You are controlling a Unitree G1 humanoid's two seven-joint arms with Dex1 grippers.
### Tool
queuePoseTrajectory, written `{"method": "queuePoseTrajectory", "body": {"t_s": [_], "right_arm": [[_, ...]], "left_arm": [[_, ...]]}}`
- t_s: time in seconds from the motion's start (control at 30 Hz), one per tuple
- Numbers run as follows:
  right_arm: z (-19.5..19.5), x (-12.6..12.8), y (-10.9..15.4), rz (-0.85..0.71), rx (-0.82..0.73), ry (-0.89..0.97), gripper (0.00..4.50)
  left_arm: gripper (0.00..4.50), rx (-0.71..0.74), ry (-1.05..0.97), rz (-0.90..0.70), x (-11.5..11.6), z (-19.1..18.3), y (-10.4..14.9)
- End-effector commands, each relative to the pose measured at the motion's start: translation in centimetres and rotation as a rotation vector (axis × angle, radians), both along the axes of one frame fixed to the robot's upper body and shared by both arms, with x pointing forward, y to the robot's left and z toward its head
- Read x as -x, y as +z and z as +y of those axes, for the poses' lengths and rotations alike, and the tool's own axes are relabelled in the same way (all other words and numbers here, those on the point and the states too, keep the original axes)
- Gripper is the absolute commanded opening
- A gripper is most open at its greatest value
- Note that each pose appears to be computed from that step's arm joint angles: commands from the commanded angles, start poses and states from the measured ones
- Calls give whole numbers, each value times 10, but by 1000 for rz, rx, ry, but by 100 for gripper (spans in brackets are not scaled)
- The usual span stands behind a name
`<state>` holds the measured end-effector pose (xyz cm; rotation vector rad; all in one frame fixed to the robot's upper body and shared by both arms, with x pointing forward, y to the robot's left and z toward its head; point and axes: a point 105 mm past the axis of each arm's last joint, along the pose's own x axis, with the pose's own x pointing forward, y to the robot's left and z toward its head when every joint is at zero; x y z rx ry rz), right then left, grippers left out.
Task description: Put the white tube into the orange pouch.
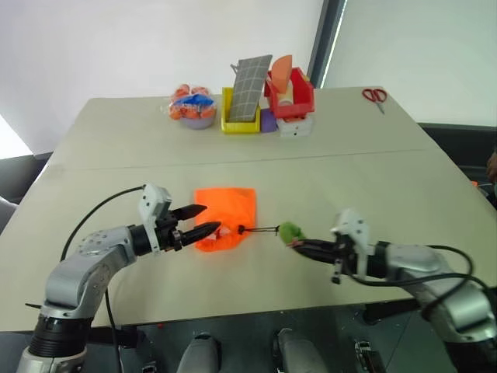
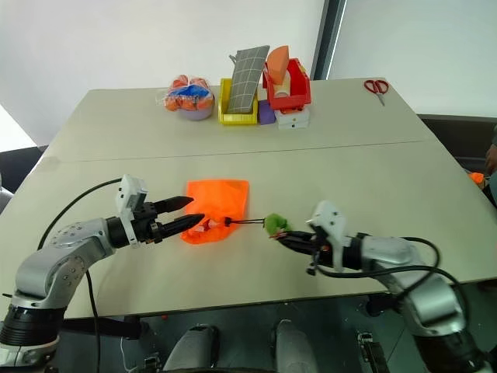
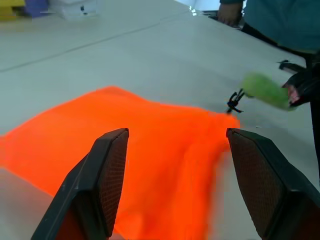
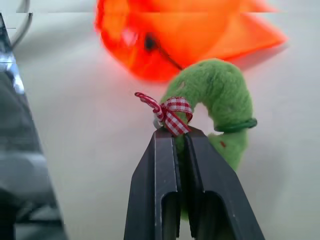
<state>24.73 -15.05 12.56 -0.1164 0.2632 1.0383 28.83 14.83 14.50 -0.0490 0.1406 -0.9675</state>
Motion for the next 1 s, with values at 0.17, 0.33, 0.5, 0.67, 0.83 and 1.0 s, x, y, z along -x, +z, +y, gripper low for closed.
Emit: {"method": "queuePoseTrajectory", "body": {"t_s": [0.17, 0.33, 0.5, 0.67, 0.83, 1.0], "right_arm": [[-26, -15, 40, -119, -175, -188, 0], [-31, -27, 55, -164, -254, -268, 0], [-43, -35, 76, -203, -378, -347, 0], [-45, -37, 89, -225, -436, -376, 0], [-34, -33, 84, -207, -409, -349, 0], [-22, -28, 77, -186, -372, -299, 0]], "left_arm": [[331, 50, -53, -70, -9, -15, 24], [331, 32, -88, -71, -15, -27, 21], [331, -70, -165, -73, -14, -42, 1], [331, -178, -214, -72, -11, -46, -20], [331, -349, -221, -81, -13, -38, -48], [331, -443, -218, -101, -12, -24, -62]]}}
